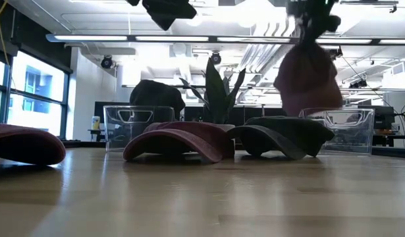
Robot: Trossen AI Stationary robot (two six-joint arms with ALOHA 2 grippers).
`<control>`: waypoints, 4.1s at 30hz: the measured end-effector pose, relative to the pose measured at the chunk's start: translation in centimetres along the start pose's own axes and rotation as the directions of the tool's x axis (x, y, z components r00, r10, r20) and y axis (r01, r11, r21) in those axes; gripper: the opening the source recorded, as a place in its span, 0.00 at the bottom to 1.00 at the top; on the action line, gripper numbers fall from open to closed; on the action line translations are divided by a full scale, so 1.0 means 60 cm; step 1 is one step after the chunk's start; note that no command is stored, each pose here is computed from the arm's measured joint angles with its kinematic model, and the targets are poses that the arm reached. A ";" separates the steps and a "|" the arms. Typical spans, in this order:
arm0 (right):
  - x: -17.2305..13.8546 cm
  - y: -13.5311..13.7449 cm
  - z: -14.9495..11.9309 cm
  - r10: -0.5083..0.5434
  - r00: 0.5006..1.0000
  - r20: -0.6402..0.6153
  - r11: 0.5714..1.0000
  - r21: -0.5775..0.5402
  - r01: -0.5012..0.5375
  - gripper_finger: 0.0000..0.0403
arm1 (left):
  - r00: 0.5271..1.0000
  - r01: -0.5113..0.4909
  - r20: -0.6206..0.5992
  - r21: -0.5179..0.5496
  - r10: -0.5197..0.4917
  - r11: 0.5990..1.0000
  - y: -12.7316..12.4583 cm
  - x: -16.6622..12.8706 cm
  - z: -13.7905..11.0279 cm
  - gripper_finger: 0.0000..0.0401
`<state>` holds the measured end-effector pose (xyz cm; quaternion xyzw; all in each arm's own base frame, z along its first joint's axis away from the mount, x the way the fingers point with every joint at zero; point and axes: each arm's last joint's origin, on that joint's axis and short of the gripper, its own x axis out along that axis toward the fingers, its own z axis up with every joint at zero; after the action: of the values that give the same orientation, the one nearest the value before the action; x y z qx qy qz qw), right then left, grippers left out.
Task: Pick & Place hat
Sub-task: Put the bottom right red cap into the right transparent bin, then put the black cap into the left transparent bin
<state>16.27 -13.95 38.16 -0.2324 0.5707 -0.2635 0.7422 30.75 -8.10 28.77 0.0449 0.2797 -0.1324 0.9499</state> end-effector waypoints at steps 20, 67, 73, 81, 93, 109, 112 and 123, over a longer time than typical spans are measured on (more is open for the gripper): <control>0.143 0.034 -0.039 -0.065 0.998 -0.022 0.979 -0.193 0.059 0.11 | 0.992 -0.128 -0.005 0.086 0.129 0.988 0.007 0.000 -0.001 0.28; -0.049 0.299 0.108 0.123 0.884 0.452 0.934 0.248 -0.257 0.52 | 0.974 -0.184 -0.138 -0.003 0.182 0.983 0.009 -0.002 -0.022 0.28; -0.082 0.392 0.123 0.340 0.797 0.499 0.857 0.185 -0.482 0.52 | 0.953 -0.153 -0.278 -0.113 0.116 0.982 -0.014 -0.007 -0.045 0.28; -0.062 0.537 0.145 0.325 0.835 0.445 0.895 0.142 -0.423 0.52 | 0.885 -0.279 -0.435 -0.204 0.168 0.938 -0.079 -0.025 -0.076 0.28; 0.041 0.666 0.154 0.148 0.924 0.353 0.955 0.192 -0.226 0.52 | 0.880 -0.432 -0.292 -0.164 0.374 0.887 -0.182 -0.022 -0.109 0.28; 0.102 0.603 0.180 -0.150 0.944 0.293 0.944 0.326 0.049 0.52 | 0.926 -0.376 -0.067 -0.260 0.372 0.889 -0.191 0.024 -0.183 0.28; 0.115 0.592 0.181 -0.128 0.957 0.259 0.959 0.278 0.053 0.52 | 0.929 -0.369 -0.058 -0.250 0.367 0.895 -0.192 0.024 -0.182 0.28; 0.126 0.577 0.173 -0.212 0.956 0.203 0.964 0.202 0.171 0.44 | 0.927 -0.373 -0.061 -0.239 0.369 0.897 -0.192 0.028 -0.185 0.28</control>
<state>32.27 7.63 12.81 -0.2459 0.4319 -0.3581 0.7904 23.16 -17.80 18.40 -0.0200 0.2869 0.0871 0.9538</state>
